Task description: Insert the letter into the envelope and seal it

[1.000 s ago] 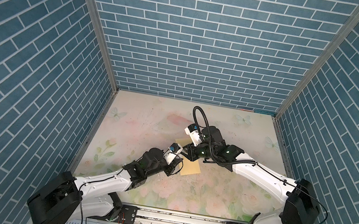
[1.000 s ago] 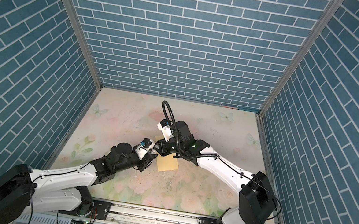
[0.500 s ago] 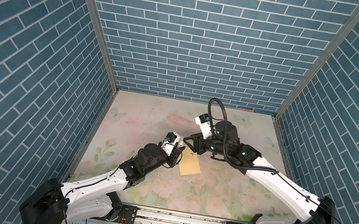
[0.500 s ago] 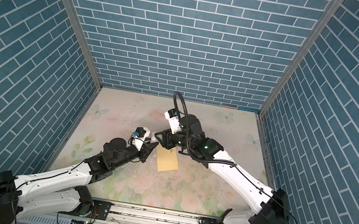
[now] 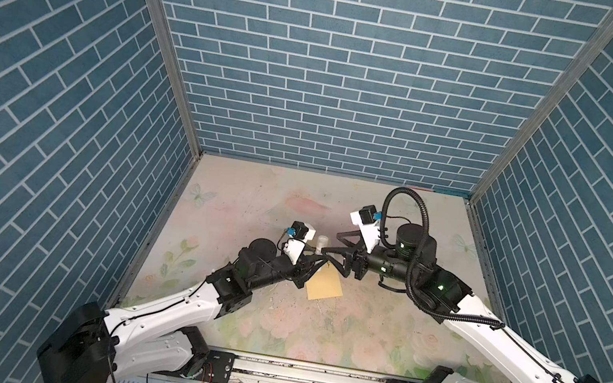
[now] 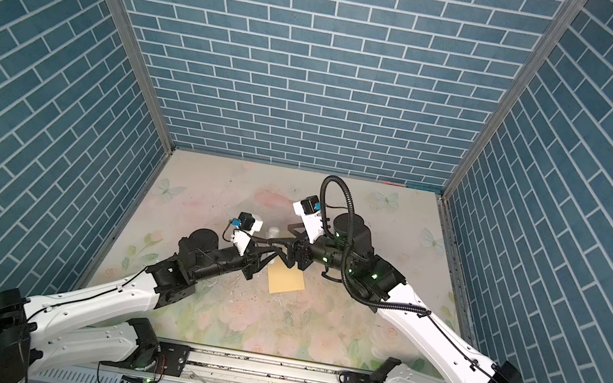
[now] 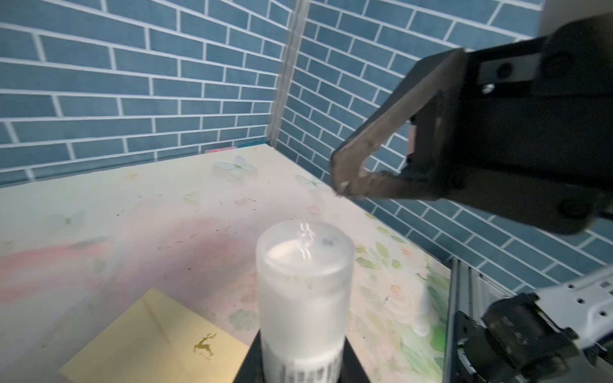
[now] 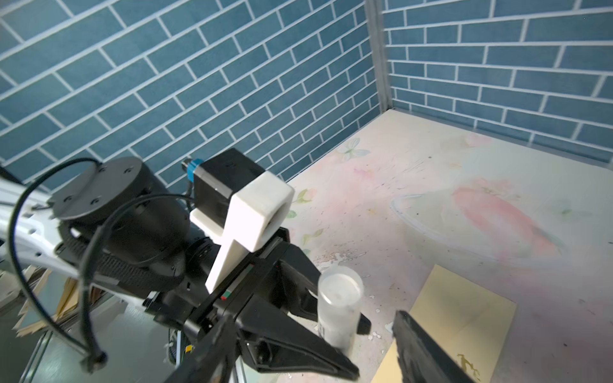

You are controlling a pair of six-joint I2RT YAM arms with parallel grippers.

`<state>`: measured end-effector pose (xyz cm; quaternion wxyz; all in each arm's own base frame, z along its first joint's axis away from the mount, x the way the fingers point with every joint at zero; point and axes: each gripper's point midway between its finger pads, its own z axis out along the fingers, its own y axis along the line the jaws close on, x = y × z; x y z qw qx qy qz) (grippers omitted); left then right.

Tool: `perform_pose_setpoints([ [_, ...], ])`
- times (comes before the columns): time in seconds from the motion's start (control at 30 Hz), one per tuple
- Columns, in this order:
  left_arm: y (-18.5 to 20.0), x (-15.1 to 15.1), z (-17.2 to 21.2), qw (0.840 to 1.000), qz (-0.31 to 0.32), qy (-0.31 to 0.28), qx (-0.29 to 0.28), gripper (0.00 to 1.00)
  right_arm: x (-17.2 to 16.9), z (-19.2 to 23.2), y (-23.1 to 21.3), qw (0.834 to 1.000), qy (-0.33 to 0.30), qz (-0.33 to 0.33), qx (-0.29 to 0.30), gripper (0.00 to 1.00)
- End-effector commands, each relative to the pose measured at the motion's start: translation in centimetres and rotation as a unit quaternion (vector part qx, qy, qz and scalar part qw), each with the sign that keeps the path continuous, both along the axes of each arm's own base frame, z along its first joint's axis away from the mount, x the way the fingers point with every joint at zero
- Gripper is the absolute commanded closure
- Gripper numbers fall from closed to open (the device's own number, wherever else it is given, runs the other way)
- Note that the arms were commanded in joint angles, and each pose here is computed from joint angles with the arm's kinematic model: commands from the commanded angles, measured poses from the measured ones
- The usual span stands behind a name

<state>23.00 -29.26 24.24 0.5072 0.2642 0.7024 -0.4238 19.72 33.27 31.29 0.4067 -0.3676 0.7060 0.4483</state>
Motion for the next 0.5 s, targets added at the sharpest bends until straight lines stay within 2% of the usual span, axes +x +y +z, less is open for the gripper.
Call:
perform_pose_setpoints([
  [0.0,-1.1,-1.8,2.8,0.996,-0.065,-0.032,-0.047,1.0,-1.9,0.2,0.3,0.997,-0.021,0.074,0.002,0.26],
  [0.23,-0.9,-2.1,3.5,0.995,-0.067,-0.049,-0.056,1.0,-1.8,-1.2,0.5,0.996,-0.003,0.089,-0.02,0.31],
  [0.47,-0.9,-2.1,3.5,0.995,-0.065,-0.052,-0.054,1.0,-1.6,-1.0,1.2,0.995,0.005,0.097,-0.006,0.57],
])
